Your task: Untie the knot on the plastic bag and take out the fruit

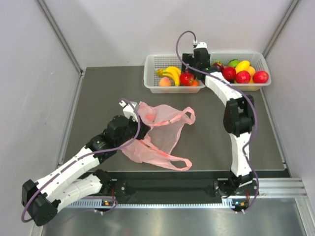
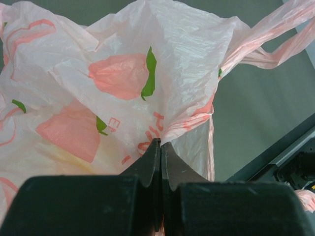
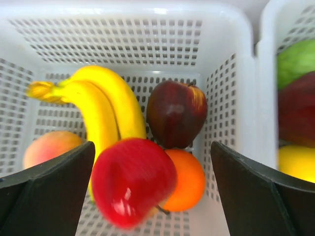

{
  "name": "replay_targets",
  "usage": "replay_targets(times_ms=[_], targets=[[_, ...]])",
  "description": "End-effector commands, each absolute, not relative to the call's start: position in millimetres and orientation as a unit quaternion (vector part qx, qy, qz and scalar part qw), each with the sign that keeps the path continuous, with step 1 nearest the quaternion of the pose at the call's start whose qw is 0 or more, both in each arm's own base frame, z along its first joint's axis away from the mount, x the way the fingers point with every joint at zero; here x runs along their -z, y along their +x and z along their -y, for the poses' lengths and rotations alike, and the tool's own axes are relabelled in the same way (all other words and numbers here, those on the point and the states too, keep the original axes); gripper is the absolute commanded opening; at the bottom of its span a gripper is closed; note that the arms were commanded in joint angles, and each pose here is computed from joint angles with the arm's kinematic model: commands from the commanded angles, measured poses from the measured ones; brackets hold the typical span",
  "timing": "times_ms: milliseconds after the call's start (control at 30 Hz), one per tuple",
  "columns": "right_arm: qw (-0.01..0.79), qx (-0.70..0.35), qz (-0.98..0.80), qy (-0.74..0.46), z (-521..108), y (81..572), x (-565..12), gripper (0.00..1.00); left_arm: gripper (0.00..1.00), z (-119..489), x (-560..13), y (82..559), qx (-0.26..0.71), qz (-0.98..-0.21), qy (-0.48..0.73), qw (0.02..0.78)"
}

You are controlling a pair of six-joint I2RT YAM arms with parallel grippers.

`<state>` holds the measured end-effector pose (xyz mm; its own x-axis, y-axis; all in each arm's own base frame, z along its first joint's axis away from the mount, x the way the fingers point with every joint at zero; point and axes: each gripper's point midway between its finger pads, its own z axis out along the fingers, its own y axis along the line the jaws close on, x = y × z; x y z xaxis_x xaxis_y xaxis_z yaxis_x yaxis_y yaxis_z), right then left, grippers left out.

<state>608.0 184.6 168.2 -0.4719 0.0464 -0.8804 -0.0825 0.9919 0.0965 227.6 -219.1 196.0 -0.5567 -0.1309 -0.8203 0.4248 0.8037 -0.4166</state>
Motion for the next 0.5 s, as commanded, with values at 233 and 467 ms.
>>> replay_targets(times_ms=[233,467], targets=[[0.644,-0.124,-0.755,0.017,-133,441,-354,1.00,0.00,226,-238,236,0.314,-0.804,0.100,0.494],[0.595,-0.302,-0.739,-0.092,-171,292,-316,0.73,0.00,232,-248,236,0.321,-0.798,0.118,0.497]])
